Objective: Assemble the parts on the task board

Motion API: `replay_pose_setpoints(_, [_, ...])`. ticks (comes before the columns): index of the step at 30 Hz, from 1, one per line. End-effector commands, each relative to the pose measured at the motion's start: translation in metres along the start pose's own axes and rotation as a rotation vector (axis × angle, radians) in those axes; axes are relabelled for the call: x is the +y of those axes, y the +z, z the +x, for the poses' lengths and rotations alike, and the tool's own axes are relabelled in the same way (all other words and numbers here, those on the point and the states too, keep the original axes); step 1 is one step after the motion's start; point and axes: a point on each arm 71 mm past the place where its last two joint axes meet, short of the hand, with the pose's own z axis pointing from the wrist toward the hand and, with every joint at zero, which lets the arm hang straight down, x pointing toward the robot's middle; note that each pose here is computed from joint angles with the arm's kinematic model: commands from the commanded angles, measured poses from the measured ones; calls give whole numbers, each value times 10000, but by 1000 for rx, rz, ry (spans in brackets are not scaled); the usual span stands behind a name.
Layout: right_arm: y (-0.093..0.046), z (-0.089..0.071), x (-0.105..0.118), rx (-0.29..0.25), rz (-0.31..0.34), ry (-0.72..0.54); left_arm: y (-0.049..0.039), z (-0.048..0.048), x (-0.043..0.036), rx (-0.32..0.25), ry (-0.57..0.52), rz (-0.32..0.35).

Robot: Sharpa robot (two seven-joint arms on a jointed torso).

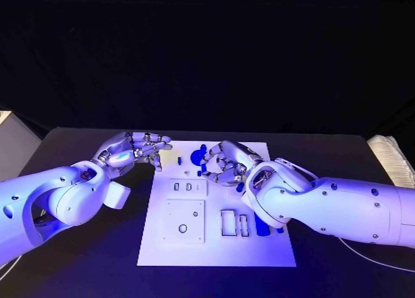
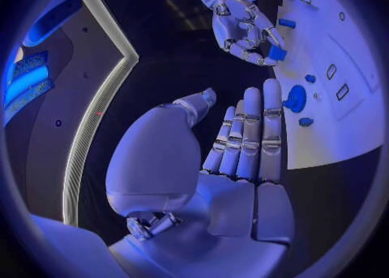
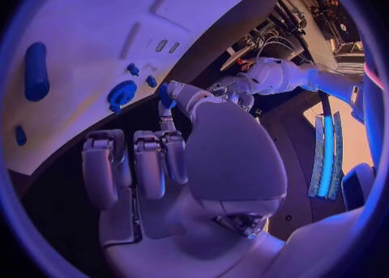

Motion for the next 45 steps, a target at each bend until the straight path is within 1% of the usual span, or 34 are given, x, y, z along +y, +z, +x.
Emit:
replay_pose_setpoints(1, [10, 48, 8, -29, 20, -39, 8, 15, 6, -1, 9, -11])
replay_pose_setpoints(5, [27, 176, 60, -21, 11, -47, 12, 23, 8, 0, 9, -14])
replay_pose_setpoints(11, [44, 323, 89, -4, 6, -57, 17, 37, 9, 5, 7, -16])
replay_pose_setpoints(23, [54, 488, 69, 36, 8, -81, 17, 38, 9, 7, 7, -16])
replay_pose_setpoints(45, [89, 562, 0, 59, 22, -112, 12, 38, 10, 13, 13, -18])
